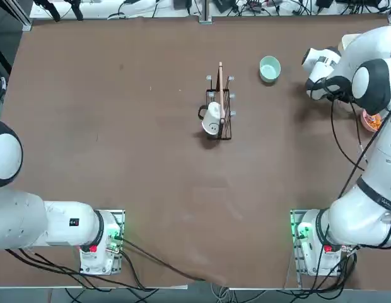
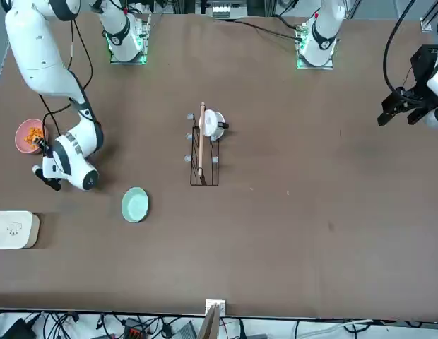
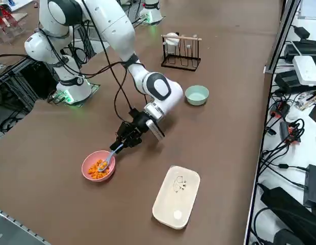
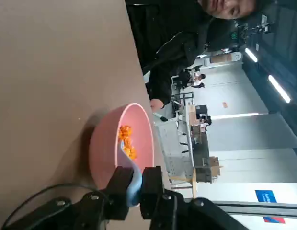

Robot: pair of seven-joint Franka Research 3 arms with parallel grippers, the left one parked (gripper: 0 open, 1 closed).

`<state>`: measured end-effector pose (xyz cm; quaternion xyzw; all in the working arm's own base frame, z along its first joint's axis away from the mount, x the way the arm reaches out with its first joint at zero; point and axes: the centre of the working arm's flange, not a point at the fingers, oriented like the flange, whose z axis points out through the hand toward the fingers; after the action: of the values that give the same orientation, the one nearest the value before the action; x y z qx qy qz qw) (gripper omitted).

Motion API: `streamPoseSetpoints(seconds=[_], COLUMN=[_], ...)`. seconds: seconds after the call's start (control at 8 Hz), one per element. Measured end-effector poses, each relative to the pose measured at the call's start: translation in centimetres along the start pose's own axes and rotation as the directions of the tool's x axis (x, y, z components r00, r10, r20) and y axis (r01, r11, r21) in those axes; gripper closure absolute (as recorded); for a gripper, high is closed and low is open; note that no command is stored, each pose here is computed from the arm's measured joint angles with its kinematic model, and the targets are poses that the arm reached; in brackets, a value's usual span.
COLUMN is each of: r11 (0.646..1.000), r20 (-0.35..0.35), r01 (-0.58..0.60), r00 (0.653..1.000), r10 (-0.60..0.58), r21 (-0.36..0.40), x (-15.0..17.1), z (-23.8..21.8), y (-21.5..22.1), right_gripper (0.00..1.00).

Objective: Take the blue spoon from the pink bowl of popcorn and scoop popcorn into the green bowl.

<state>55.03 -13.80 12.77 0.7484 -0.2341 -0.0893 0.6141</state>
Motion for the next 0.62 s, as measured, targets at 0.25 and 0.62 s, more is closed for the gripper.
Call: streamPoseSetpoints(seconds=[0.25,0.62], r11=[0.998,0.989], r20=[-0.025,-0.052], r01=[0.013,0.038], r00=[1.000,0.998], r10=[-0.015,-0.046], r21=[-0.058,-0.144], x=[-0.2,0.6], z=[-1.3,-6.3], y=[0.5,2.7], right_gripper=[0.87,0.87])
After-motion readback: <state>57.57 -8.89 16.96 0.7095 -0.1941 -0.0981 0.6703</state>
